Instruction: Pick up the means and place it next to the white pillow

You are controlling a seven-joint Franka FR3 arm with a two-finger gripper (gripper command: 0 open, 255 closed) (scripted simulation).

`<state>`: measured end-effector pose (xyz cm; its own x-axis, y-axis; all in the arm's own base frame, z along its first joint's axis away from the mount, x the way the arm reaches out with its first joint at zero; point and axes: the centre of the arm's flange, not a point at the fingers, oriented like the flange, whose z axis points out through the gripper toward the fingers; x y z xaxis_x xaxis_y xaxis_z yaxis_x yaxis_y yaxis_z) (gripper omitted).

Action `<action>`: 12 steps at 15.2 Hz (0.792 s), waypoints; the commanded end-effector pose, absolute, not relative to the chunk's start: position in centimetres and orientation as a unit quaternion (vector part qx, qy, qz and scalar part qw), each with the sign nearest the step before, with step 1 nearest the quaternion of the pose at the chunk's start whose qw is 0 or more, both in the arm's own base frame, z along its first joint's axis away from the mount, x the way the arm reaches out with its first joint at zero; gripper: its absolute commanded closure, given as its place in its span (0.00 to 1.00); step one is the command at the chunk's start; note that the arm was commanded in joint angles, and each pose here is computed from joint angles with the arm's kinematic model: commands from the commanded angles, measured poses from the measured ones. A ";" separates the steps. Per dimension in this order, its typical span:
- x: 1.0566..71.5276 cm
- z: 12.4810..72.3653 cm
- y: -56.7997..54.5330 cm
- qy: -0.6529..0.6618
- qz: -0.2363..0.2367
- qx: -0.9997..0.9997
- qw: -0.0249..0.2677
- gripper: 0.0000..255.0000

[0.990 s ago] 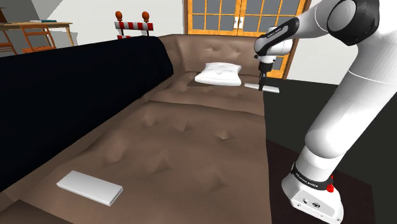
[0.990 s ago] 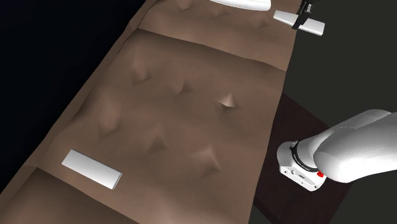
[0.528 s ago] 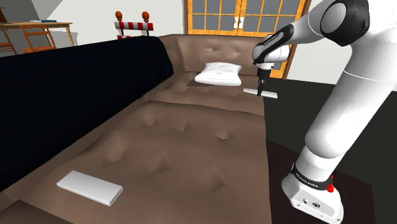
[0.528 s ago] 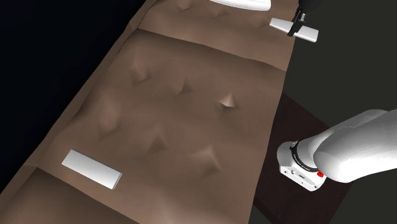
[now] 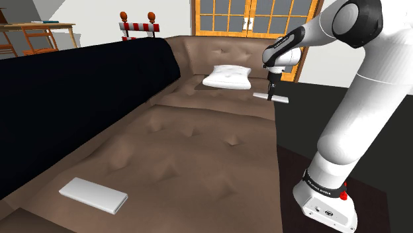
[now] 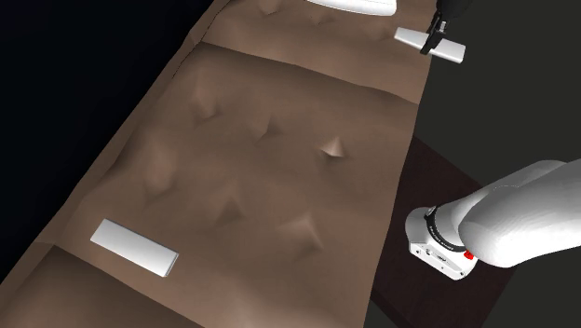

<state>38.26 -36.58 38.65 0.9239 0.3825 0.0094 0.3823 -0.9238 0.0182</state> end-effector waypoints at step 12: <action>38.2 43.7 -36.5 0.195 0.006 0.981 0.008 0.00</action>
<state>38.18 -36.55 43.40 0.9239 0.3826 0.0103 0.3824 -0.9238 0.0192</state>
